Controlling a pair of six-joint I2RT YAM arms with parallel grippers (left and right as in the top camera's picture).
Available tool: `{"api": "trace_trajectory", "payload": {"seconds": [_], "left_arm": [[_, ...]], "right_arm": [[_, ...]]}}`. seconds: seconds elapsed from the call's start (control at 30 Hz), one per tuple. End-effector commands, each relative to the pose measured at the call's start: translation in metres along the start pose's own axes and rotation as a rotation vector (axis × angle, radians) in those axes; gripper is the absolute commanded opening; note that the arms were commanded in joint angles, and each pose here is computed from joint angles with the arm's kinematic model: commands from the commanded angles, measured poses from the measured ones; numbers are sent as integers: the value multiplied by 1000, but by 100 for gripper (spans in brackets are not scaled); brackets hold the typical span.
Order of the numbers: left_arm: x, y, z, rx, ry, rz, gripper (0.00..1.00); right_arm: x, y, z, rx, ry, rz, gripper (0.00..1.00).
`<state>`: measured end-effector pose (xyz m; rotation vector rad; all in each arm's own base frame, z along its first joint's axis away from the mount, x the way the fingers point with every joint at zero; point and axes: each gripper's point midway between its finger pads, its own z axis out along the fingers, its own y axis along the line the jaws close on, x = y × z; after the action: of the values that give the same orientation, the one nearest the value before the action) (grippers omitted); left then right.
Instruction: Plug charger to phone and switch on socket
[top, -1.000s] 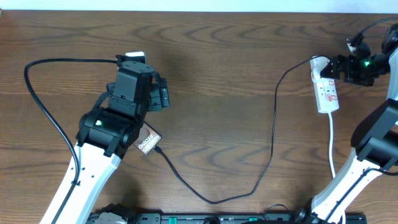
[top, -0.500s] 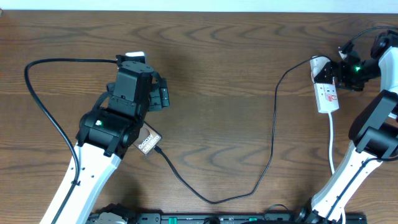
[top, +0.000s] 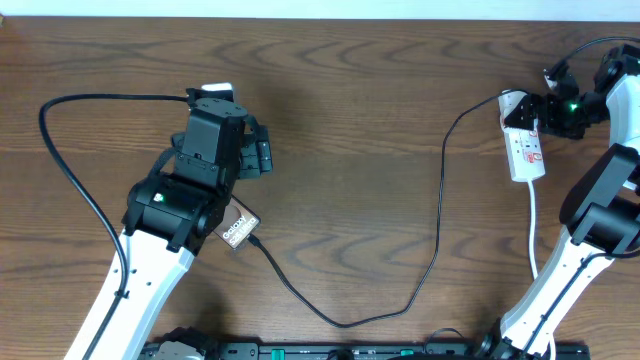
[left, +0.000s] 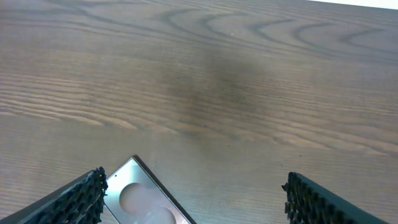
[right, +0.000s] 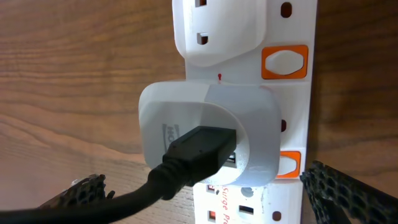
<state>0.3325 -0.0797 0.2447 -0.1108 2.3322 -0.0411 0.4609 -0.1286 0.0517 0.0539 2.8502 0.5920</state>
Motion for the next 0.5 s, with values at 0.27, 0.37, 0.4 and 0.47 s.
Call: {"api": "trace_trajectory", "payload": {"seconds": [0.27, 0.37, 0.4, 0.47], "left_arm": [[-8, 1, -6, -6, -24, -2, 89], [-8, 1, -6, -6, -24, -2, 89], [-8, 1, -6, -6, -24, -2, 89], [-8, 1, -6, -6, -24, -2, 89]], "right_arm": [[-7, 14, 1, -62, -23, 20, 99], [-7, 16, 2, -65, -21, 40, 99], [-7, 17, 3, -66, -19, 46, 99], [-8, 18, 3, -66, -18, 58, 99]]}}
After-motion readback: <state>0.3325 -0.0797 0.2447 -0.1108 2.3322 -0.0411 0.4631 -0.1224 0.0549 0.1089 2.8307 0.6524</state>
